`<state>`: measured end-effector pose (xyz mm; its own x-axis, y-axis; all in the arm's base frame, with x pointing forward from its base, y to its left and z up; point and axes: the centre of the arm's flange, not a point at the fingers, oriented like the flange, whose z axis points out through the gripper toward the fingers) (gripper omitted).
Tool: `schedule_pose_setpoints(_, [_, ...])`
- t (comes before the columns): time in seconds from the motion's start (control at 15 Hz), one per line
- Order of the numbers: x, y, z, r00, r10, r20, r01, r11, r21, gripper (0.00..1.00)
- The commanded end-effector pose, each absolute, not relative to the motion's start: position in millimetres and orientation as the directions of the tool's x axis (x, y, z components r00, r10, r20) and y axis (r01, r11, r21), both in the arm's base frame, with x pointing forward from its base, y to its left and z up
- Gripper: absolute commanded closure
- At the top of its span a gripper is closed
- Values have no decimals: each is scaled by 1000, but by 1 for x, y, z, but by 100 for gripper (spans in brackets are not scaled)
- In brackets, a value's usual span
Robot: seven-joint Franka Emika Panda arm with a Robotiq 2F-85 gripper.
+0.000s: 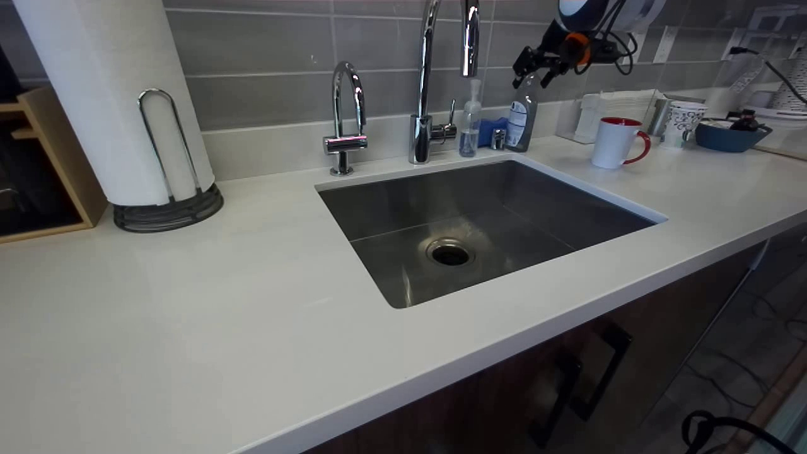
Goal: Move the dishwashing liquid to the right.
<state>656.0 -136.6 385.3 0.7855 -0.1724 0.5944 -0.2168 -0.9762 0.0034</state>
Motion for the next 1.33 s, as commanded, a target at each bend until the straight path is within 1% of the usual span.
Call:
schedule_pose_setpoints(0.0, [674,-140,381,761,-170,626,-213,-977,-6,36])
schedule_pose_setpoints(0.13, [675,-138,382,759,-166,630,-211,-978,-4,45])
schedule_pose_setpoints(0.2, [675,-137,384,757,-161,634,-207,-978,-1,46])
schedule_pose_setpoints(0.27, [674,-135,385,757,-153,635,-203,-979,6,52])
schedule_pose_setpoints(0.33, [672,-134,385,759,-149,633,-200,-980,9,55])
schedule_pose_setpoints(0.4, [672,-134,385,757,-146,637,-201,-980,14,67])
schedule_pose_setpoints(0.47, [670,-134,387,758,-150,635,-205,-979,15,70])
schedule_pose_setpoints(0.8, [657,-144,404,736,-191,649,-274,-961,28,70])
schedule_pose_setpoints(1.07, [645,-171,422,675,-261,690,-368,-930,8,70])
schedule_pose_setpoints(1.27, [636,-200,426,648,-331,686,-452,-892,-4,70])
